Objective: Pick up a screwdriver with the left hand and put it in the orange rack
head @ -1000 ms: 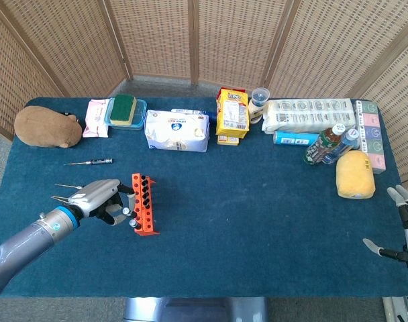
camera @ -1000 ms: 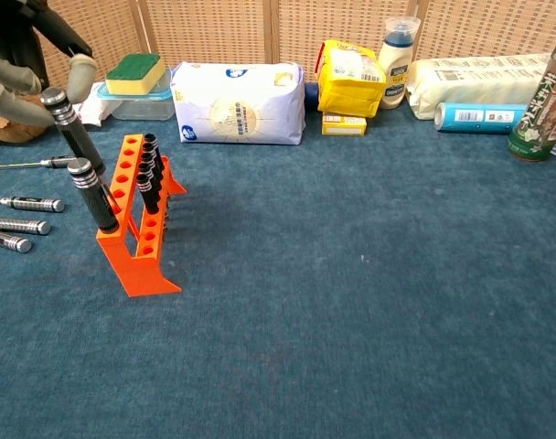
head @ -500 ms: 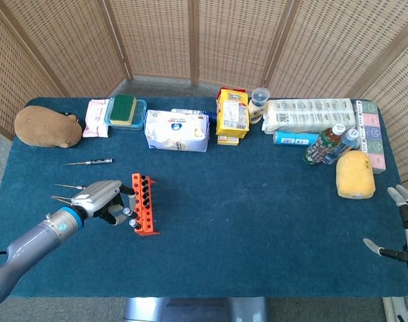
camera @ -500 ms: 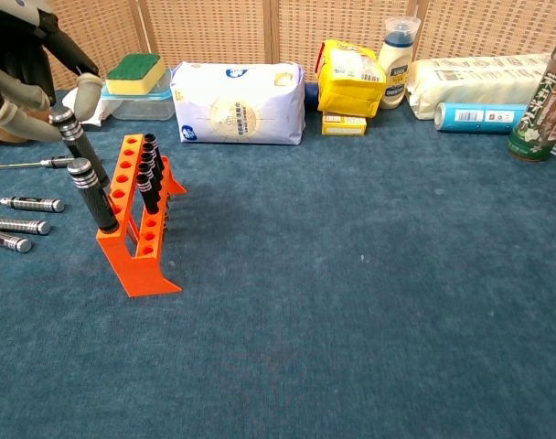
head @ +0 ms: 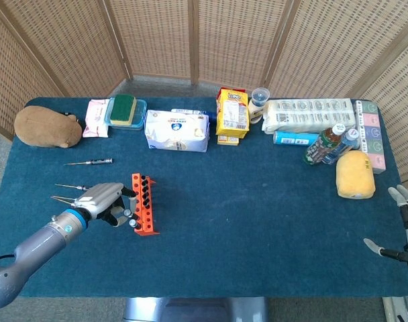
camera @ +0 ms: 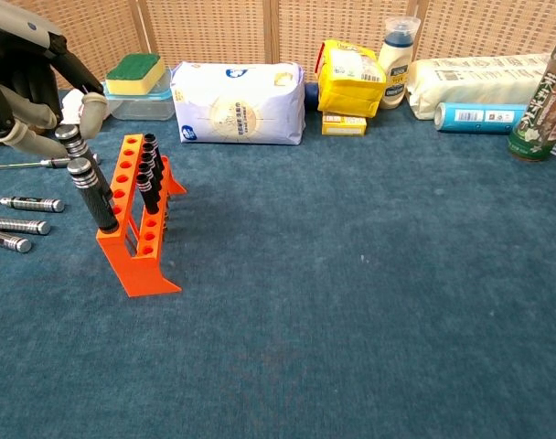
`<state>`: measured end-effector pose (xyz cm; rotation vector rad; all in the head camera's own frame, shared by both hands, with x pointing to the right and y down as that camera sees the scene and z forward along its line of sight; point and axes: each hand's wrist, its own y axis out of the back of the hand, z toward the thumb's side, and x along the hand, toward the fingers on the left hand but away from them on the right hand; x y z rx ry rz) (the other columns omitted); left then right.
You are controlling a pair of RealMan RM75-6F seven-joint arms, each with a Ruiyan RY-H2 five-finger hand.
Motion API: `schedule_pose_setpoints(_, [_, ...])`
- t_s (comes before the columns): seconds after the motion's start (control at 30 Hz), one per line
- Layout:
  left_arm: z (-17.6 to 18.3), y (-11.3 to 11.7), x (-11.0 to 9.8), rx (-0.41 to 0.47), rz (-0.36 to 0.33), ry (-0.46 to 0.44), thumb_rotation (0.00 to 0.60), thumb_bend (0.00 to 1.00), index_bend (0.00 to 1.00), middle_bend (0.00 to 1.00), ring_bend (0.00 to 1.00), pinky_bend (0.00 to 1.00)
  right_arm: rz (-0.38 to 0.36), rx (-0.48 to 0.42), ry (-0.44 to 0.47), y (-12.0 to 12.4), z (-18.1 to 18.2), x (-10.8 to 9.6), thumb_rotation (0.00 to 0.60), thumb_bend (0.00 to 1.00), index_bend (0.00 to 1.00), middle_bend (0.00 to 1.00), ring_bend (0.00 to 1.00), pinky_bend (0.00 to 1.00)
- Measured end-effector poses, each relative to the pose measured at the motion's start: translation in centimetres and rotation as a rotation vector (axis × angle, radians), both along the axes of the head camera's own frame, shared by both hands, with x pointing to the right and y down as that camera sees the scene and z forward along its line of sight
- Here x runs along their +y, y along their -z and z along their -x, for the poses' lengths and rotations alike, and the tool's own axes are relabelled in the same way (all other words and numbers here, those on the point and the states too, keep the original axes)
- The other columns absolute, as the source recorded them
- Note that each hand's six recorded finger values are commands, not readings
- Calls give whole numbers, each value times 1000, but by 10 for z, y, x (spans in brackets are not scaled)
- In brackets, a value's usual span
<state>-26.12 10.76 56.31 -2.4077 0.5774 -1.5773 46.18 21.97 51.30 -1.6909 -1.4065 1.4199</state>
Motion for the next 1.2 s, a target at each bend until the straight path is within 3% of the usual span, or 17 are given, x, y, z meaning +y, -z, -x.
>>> schedule_pose_setpoints(0.57, [0,-1,-1,-29,-28,-10,600,429,564,997,912,978,-2,-3,-3,1,-1,0,600,16,36,19,17,0])
schedule_pose_setpoints(1.2, [-1,-3,1,-56,-23,-21,600,429,469,997,912,978,-5,-5,-5,2,-1,0,600,17,35,19,17,0])
